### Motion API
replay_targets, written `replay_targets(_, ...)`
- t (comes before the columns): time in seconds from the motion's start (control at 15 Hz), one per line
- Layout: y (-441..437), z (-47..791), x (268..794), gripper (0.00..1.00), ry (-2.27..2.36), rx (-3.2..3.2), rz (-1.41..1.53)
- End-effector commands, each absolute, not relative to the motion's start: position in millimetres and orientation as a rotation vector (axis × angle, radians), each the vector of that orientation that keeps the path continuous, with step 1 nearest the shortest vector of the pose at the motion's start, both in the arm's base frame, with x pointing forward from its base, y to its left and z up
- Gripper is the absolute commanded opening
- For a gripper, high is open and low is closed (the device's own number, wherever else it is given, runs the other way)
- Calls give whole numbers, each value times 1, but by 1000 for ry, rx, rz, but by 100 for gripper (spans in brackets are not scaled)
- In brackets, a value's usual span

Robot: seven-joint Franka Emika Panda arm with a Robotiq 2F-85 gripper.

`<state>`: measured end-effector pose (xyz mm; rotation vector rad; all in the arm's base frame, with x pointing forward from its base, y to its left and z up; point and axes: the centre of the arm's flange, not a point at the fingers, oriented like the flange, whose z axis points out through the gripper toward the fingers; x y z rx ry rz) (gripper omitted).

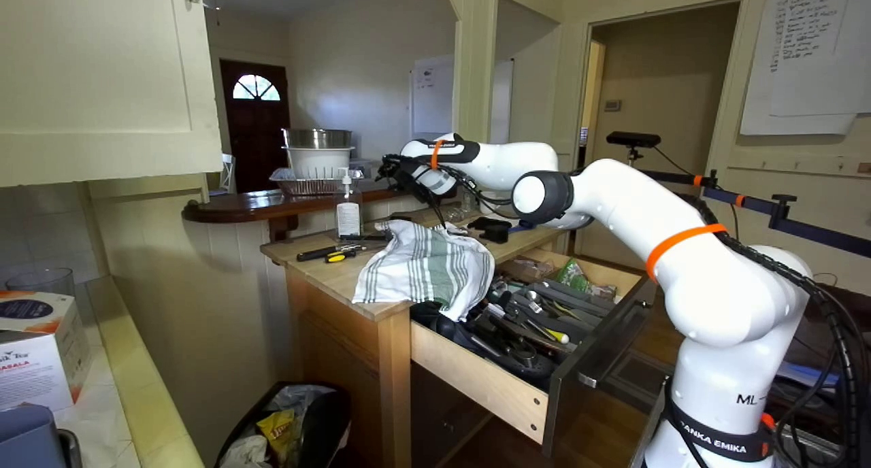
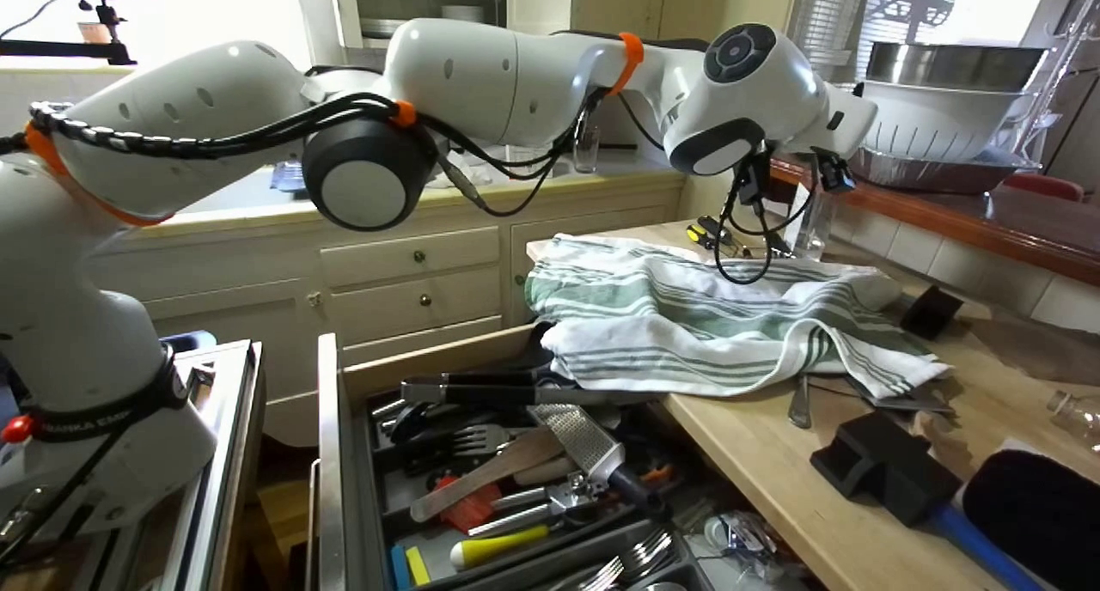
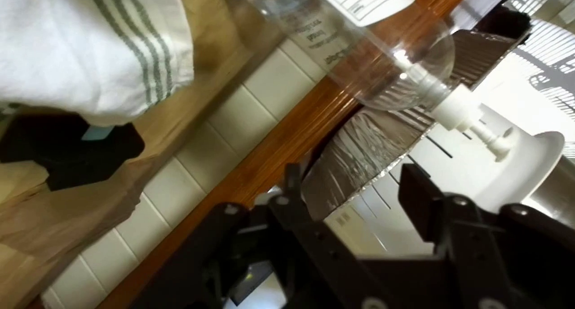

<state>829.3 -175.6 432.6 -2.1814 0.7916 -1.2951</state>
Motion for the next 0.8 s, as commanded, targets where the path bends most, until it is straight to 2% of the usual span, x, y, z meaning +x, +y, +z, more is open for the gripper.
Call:
replay_targets(0.0, -202, 425, 808, 91, 832, -2361, -1330)
replay_targets(0.07, -212, 423, 797, 99, 836, -2418, -1312)
replay_targets(0.13, -223, 421, 788, 100, 850, -2475, -1289)
replay_targets(0.53, -278, 444, 722, 100, 890, -2780, -1123)
replay_targets(0.73, -294, 443, 711, 100, 906, -2822, -909)
